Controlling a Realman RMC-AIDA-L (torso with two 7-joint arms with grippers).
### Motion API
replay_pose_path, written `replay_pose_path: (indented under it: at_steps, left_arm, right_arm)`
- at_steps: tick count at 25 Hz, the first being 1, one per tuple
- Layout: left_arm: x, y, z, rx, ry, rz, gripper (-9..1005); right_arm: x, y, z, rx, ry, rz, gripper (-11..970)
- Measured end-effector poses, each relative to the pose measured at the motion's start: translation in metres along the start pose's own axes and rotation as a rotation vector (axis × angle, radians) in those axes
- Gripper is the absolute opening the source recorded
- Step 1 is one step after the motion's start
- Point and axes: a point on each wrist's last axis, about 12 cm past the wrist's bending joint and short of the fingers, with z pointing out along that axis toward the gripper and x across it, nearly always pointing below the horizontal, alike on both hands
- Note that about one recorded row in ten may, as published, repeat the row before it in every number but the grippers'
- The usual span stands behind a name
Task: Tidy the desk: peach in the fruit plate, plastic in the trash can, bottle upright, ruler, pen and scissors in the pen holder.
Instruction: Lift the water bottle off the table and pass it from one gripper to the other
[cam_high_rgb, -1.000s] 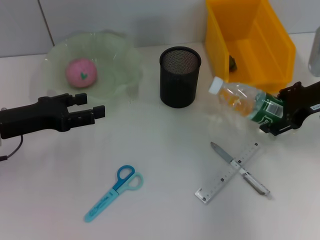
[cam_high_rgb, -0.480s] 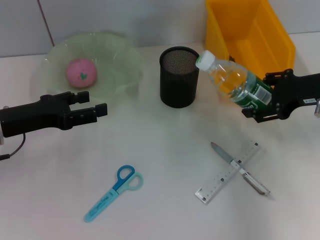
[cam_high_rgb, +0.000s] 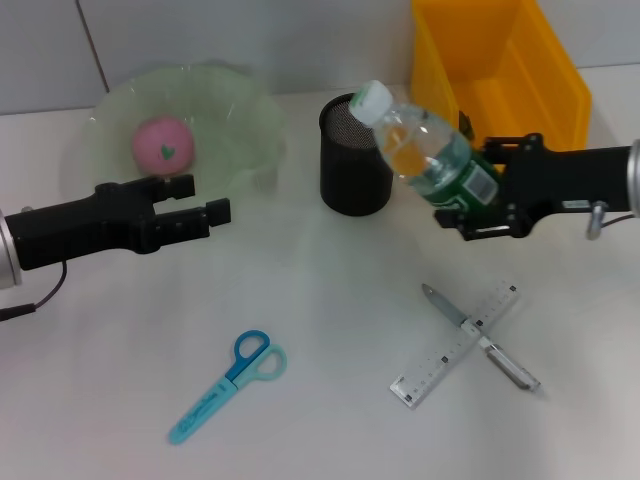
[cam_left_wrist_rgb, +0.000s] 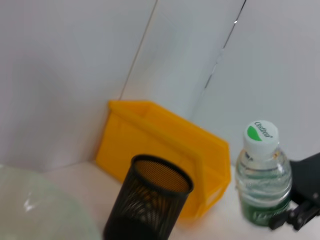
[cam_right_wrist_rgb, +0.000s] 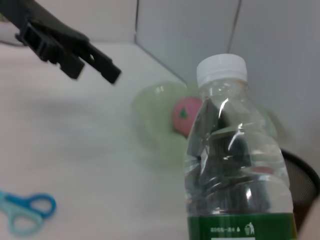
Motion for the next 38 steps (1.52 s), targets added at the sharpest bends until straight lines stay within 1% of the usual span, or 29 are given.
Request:
replay_pose_path:
  at_steps: [2, 3, 4, 9, 11, 12, 14, 17, 20, 22, 25, 27, 29, 31, 32, 38]
  left_arm:
    - [-0.003, -0.003, 0.001, 0.021, -0.028, 0.001, 814]
    - [-0.003, -0.003, 0.001, 0.021, -0.028, 0.001, 814]
    - [-0.004, -0.003, 0.001, 0.026, -0.037, 0.004, 814]
    - [-0.013, -0.006, 0.001, 0.047, -0.086, 0.019, 814]
    - [-0.016, -0.007, 0.001, 0.052, -0.107, 0.024, 814]
    - [-0.018, -0.008, 0.001, 0.056, -0.131, 0.031, 814]
    - [-0.020, -0.008, 0.001, 0.058, -0.149, 0.035, 814]
    - [-0.024, -0.009, 0.002, 0.061, -0.188, 0.050, 814]
    - [-0.027, -0.011, 0.002, 0.062, -0.224, 0.077, 814]
    - [-0.029, -0.011, 0.003, 0.063, -0.239, 0.096, 814]
    - [-0.031, -0.012, 0.004, 0.065, -0.250, 0.108, 814]
    - [-0.033, -0.013, 0.003, 0.070, -0.273, 0.122, 814]
    - [-0.034, -0.013, 0.003, 0.072, -0.279, 0.125, 814]
    - [-0.035, -0.013, 0.001, 0.075, -0.292, 0.128, 814]
    - [-0.038, -0.013, 0.000, 0.077, -0.306, 0.130, 814]
    - [-0.042, -0.014, 0.001, 0.089, -0.320, 0.138, 814]
  right_arm:
    - [-0.002, 0.005, 0.010, -0.012, -0.066, 0.007, 772]
    - [-0.002, 0.005, 0.010, -0.012, -0.066, 0.007, 773]
    - [-0.003, 0.007, 0.017, -0.021, -0.110, 0.014, 773]
    - [-0.005, 0.012, 0.027, -0.031, -0.181, 0.025, 773]
    - [-0.006, 0.015, 0.033, -0.035, -0.220, 0.034, 773]
    - [-0.008, 0.019, 0.040, -0.035, -0.266, 0.041, 773]
    - [-0.009, 0.021, 0.042, -0.034, -0.281, 0.044, 773]
    - [-0.012, 0.027, 0.055, -0.034, -0.341, 0.068, 773]
    - [-0.013, 0.030, 0.062, -0.046, -0.354, 0.085, 773]
    - [-0.016, 0.035, 0.072, -0.071, -0.364, 0.116, 773]
    - [-0.017, 0.038, 0.076, -0.073, -0.382, 0.131, 773]
    - [-0.018, 0.042, 0.081, -0.055, -0.430, 0.150, 773]
    - [-0.018, 0.043, 0.082, -0.050, -0.442, 0.154, 773]
    - [-0.018, 0.048, 0.086, -0.051, -0.456, 0.163, 773]
    - [-0.018, 0.052, 0.090, -0.057, -0.462, 0.166, 773]
    - [-0.019, 0.058, 0.097, -0.055, -0.481, 0.167, 774]
